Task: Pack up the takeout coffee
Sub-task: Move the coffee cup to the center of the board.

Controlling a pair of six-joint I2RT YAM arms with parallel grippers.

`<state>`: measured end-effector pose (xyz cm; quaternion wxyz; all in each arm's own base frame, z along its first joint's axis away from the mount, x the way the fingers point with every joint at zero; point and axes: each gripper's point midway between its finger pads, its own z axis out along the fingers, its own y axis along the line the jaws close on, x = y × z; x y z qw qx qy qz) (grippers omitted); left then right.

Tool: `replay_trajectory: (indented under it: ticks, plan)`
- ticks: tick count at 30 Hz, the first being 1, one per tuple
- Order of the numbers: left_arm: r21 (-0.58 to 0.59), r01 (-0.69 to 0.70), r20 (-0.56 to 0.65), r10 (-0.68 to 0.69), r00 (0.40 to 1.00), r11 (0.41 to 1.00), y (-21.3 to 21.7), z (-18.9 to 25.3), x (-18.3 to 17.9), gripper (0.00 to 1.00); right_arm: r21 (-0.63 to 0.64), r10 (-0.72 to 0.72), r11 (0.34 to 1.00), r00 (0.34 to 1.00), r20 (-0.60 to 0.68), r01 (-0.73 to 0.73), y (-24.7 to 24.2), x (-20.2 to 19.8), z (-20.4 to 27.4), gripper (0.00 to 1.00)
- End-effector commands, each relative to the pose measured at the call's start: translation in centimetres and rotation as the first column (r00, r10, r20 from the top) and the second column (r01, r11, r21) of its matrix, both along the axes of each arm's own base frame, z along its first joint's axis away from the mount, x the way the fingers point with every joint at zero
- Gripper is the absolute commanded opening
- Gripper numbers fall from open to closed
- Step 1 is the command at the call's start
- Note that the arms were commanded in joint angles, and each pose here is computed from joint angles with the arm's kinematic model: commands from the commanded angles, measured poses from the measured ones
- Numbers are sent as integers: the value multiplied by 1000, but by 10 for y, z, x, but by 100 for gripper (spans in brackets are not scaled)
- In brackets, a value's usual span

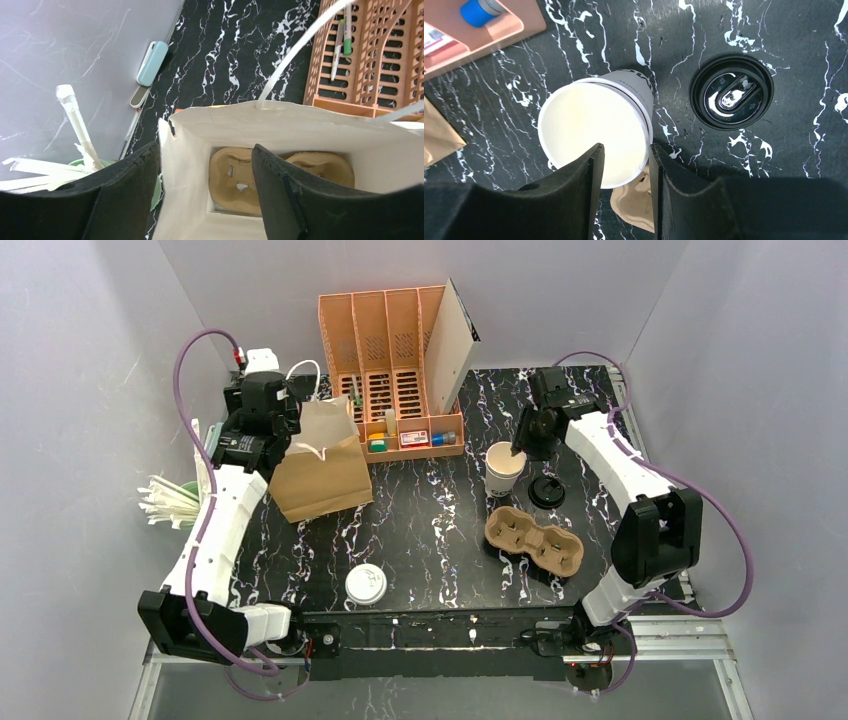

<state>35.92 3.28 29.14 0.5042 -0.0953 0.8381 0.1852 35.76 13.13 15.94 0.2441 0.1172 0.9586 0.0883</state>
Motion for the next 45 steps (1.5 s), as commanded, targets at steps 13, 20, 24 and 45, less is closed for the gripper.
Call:
replay_trajectory:
  ticks: [13, 20, 24, 45]
  plan:
    - [-225, 478, 273, -416, 867, 849, -98, 135, 17, 75, -50, 8, 999, 1000, -26, -10, 5, -1, -17, 18]
    - [-208, 717, 272, -664, 696, 666, -236, 129, 15, 75, 57, 101, 993, 995, 10, -102, 31, -4, 6, 1]
    - [-298, 776, 306, -715, 629, 555, -285, 104, 16, 75, 58, 158, 986, 987, 8, -158, 49, -11, 6, 1]
    - [-300, 950, 18, -995, 95, 86, -382, -42, -53, 48, 73, 263, 960, 960, 93, -270, 86, -20, 38, 26]
